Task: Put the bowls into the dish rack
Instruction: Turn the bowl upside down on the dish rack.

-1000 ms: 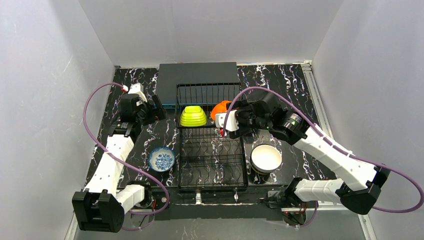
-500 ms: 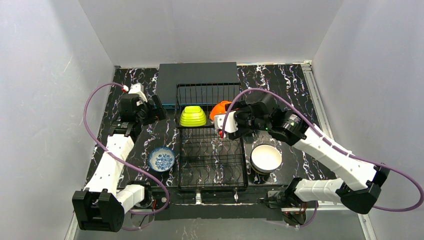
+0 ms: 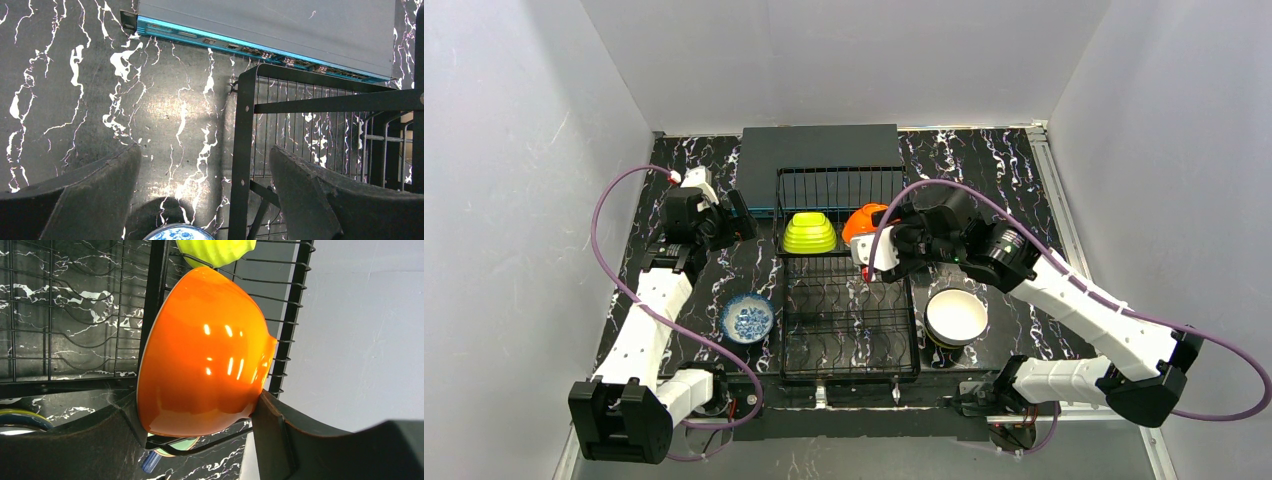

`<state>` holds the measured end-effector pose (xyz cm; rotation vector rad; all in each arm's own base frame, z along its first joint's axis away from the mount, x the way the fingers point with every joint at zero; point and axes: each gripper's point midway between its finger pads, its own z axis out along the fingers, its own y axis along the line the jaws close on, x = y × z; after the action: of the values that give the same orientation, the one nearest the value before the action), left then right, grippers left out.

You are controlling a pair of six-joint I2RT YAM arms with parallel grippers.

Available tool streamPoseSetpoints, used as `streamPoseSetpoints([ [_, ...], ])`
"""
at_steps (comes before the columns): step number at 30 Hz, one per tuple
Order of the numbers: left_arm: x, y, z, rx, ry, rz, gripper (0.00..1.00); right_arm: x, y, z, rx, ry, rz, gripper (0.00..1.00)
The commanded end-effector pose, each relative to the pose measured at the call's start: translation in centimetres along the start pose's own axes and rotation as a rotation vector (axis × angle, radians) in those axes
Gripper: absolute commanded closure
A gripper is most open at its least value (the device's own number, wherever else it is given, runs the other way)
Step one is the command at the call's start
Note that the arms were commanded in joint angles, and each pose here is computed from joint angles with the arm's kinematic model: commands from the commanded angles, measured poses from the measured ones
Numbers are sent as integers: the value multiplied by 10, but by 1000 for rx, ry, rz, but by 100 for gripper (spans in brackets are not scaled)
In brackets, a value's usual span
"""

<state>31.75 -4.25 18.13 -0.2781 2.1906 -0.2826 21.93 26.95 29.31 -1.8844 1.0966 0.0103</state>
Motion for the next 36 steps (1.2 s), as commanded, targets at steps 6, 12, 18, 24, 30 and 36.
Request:
streamPoseSetpoints([
  [6, 2, 1, 0, 5, 2, 5, 2, -5, 24, 7, -110, -11, -9, 19],
  [12, 2, 1, 0, 5, 2, 3, 2, -7, 34, 7, -144, -25, 2, 9],
  [18, 2, 1, 0, 4, 2, 3, 2, -15, 41, 7, -180, -62, 25, 7],
  [24, 2, 1, -1, 5, -1, 3, 2, -38, 17, 1, -69, -165, 111, 6],
  [30, 2, 2, -1, 2, -1, 4, 2, -77, -34, -19, 166, -375, 272, 2],
  [36, 2, 2, -1, 1, -1, 4, 2, -76, -84, -25, 378, -394, 571, 5],
])
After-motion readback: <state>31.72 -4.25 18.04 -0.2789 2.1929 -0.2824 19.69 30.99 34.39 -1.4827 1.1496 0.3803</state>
